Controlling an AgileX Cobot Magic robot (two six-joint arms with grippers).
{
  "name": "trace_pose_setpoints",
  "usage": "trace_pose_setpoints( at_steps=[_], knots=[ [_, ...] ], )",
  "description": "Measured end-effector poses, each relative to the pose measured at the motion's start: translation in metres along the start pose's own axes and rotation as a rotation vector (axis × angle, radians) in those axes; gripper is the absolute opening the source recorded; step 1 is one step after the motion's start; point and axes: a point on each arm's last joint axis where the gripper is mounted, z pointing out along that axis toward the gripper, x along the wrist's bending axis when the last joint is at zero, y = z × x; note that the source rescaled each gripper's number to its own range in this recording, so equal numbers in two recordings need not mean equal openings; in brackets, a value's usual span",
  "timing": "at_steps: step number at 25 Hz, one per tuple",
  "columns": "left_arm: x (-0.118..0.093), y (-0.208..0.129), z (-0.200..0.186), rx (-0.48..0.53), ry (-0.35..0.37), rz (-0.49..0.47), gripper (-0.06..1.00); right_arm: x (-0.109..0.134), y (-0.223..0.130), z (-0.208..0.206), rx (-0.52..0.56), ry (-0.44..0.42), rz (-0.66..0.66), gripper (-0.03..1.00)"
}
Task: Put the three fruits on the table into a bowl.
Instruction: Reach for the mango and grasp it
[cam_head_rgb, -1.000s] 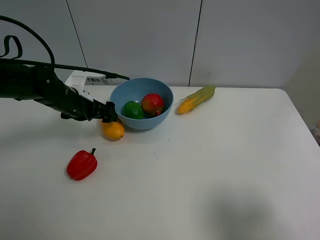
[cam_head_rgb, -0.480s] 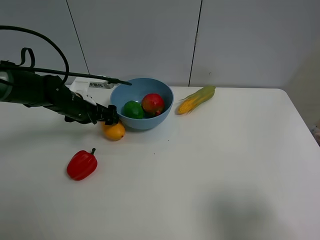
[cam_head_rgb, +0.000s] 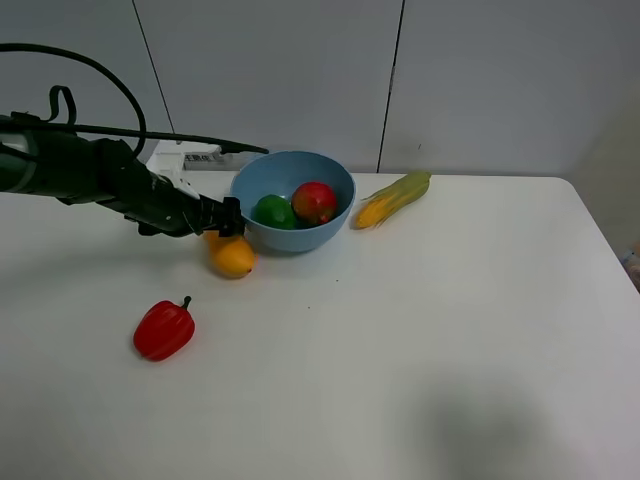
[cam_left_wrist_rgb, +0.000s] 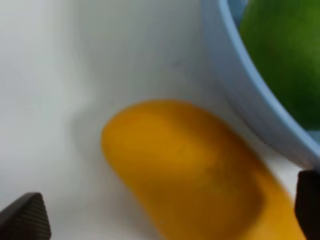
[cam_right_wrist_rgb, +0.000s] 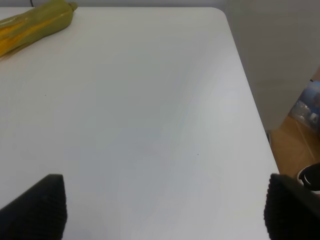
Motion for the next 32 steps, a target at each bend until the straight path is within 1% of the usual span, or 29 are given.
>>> trace_pose_setpoints(
  at_steps=[2,6,13,20,21,22,23,24,25,26,27,28,29,32],
  knots=[
    [-0.006,0.005,0.001,-0.008,-0.013,0.003,1.00,0.000,0.000,0.000,0.000,0.000,0.000,0.26],
    [-0.010,0.007,0.009,0.010,-0.022,-0.003,1.00,0.000,0.000,0.000,0.000,0.000,0.000,0.26],
    [-0.006,-0.008,0.028,0.088,-0.011,-0.007,1.00,0.000,0.000,0.000,0.000,0.000,0.000,0.26],
    [-0.002,-0.020,0.043,0.134,0.001,-0.011,1.00,0.000,0.000,0.000,0.002,0.000,0.000,0.26],
    [-0.002,-0.022,0.046,0.140,0.004,-0.012,1.00,0.000,0.000,0.001,0.003,0.000,0.000,0.26],
    [-0.001,-0.023,0.048,0.143,0.006,-0.011,0.97,0.000,-0.001,0.001,0.003,0.000,0.000,0.26],
    [-0.001,-0.023,0.049,0.139,0.007,-0.012,0.93,0.000,-0.001,0.001,0.003,0.000,0.000,0.26],
    [-0.001,-0.023,0.049,0.134,0.009,-0.012,0.83,0.000,-0.001,0.001,0.003,0.000,0.000,0.26],
    [-0.001,-0.023,0.050,0.132,0.010,-0.012,0.69,0.000,-0.001,0.001,0.003,0.000,0.000,0.26],
    [0.000,-0.023,0.051,0.129,0.011,-0.012,0.51,0.000,-0.001,0.001,0.003,0.000,0.000,0.26],
    [0.000,-0.023,0.051,0.129,0.012,-0.015,0.21,0.000,-0.001,0.001,0.003,0.000,0.000,0.26],
    [0.000,-0.023,0.052,0.130,0.012,-0.019,0.00,0.000,-0.001,0.001,0.003,0.000,0.000,0.26],
    [0.000,-0.023,0.052,0.130,0.013,-0.031,0.02,0.000,-0.001,0.001,0.003,0.000,0.000,0.26],
    [0.000,-0.023,0.051,0.133,0.013,-0.049,0.03,0.000,-0.001,0.001,0.003,0.000,0.000,0.26]
  ],
)
